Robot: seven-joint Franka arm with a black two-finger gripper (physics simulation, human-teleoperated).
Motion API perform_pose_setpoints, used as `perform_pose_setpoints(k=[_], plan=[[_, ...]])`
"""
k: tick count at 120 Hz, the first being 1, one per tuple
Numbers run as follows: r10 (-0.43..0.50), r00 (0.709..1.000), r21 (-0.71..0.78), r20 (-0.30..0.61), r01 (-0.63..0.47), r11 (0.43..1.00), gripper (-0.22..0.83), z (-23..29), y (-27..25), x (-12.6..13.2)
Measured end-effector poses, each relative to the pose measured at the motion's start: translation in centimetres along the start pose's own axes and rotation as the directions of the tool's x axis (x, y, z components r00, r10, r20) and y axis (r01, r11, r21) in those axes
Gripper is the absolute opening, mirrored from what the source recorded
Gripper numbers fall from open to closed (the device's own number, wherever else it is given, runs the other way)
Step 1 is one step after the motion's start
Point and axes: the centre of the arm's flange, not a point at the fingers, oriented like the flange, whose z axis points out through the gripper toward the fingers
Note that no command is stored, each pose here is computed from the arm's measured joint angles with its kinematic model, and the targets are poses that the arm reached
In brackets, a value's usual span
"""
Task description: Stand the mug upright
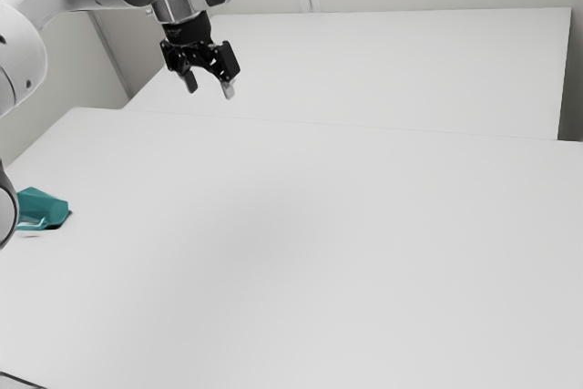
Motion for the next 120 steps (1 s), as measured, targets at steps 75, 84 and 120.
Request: perform_pose_setpoints(k=[75, 84, 120], plan=[[-0.151, 0.988, -0.121, -0.019, 0.148, 0.982, 0.61, -3.1, -7.9, -6.5], [-0.221, 0.975, -0.186, -0.012, 0.215, 0.959, 0.61, -3.2, -13.0, -8.5], [-0.437, 0.899, -0.425, -0.011, 0.391, 0.816, 0.62, 0.8, -33.2, -19.0]])
